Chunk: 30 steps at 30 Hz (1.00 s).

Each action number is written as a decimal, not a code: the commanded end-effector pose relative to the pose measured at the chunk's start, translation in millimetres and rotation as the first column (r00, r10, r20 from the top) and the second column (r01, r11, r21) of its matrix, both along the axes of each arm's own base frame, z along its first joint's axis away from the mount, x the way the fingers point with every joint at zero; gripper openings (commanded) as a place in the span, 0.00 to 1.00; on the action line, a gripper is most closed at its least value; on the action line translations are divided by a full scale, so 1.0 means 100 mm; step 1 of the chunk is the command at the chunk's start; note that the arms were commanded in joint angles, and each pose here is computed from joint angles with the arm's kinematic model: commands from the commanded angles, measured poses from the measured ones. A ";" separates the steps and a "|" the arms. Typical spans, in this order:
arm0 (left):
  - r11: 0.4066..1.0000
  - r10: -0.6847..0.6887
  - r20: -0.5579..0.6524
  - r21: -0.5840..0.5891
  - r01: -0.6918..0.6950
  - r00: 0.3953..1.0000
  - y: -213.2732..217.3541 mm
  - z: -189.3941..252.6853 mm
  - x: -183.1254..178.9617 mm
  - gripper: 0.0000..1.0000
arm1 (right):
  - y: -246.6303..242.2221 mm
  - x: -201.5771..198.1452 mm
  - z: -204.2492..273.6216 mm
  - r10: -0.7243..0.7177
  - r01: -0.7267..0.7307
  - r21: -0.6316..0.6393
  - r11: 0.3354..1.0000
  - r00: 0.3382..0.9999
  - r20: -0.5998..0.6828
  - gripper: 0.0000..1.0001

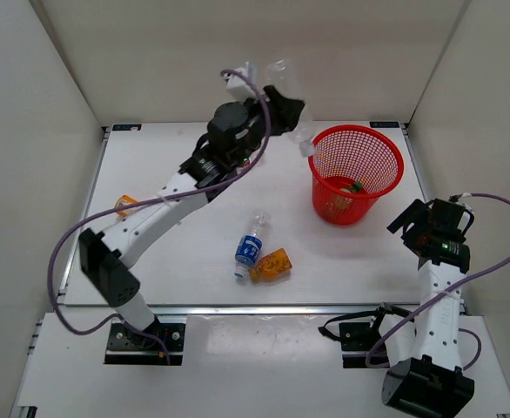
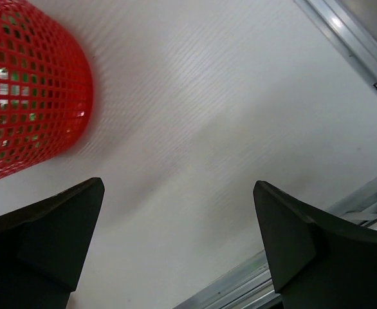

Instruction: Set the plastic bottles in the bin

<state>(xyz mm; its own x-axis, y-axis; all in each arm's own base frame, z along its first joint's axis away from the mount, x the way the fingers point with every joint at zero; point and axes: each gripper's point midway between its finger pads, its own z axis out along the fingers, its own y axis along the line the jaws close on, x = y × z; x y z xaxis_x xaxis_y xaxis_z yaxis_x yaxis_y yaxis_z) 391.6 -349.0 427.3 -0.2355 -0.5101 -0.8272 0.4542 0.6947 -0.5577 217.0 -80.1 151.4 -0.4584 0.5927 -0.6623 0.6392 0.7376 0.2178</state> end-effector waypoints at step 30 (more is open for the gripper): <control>0.957 0.024 -0.158 0.288 0.023 0.987 0.41 -0.64 -0.53 0.99 | 0.88 0.36 1.67 0.482 -0.422 -0.246 0.873 0.827 0.289 0.99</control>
